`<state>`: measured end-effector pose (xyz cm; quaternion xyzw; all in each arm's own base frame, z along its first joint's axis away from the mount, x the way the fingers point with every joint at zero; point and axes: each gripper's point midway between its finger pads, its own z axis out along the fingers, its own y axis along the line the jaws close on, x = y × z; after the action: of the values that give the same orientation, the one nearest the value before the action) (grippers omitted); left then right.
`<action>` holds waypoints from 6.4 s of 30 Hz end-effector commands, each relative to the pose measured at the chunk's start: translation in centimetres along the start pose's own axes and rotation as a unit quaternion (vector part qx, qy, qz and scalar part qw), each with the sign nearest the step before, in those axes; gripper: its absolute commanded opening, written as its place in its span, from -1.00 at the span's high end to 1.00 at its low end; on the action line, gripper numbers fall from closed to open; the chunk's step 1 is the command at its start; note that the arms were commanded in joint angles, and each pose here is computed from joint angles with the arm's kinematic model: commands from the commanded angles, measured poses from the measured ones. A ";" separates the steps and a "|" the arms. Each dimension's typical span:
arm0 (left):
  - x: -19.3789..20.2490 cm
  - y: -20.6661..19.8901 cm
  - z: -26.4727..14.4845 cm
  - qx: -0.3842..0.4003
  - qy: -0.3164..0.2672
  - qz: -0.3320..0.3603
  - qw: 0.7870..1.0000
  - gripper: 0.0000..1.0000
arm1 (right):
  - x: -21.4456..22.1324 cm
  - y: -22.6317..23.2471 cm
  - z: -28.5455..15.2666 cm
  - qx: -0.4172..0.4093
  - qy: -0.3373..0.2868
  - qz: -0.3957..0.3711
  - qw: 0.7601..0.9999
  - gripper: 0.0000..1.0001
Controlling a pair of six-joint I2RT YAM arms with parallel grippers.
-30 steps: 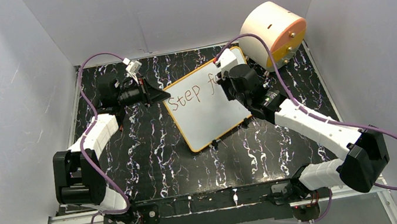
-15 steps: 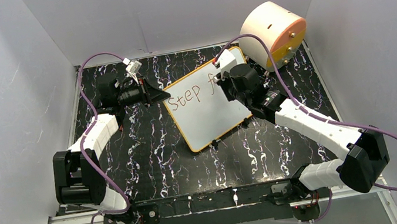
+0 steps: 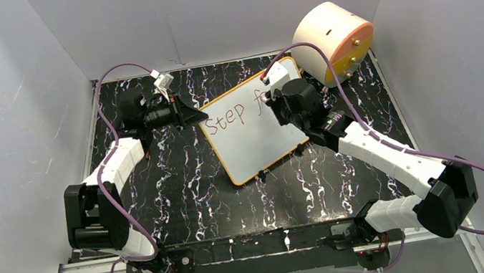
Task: Write a sentence on the whiteboard
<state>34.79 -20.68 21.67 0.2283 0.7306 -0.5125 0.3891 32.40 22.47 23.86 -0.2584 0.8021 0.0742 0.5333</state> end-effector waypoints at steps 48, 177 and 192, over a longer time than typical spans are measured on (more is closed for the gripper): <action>5.5 2.6 0.9 -0.044 0.068 -0.061 0.995 1.00 | -2.3 -3.0 0.6 0.050 -0.044 0.000 0.998 1.00; 6.0 3.1 0.9 -0.051 0.079 -0.070 0.993 1.00 | -3.8 -5.2 0.1 0.052 -0.066 0.014 0.996 1.00; 6.3 3.3 1.0 -0.050 0.082 -0.075 0.992 1.00 | -1.8 -5.3 0.7 0.055 -0.037 0.015 0.998 1.00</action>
<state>34.86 -20.79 21.31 0.2326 0.7386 -0.5117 0.3724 35.27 18.84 23.99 -0.2310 0.8013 0.0427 0.5503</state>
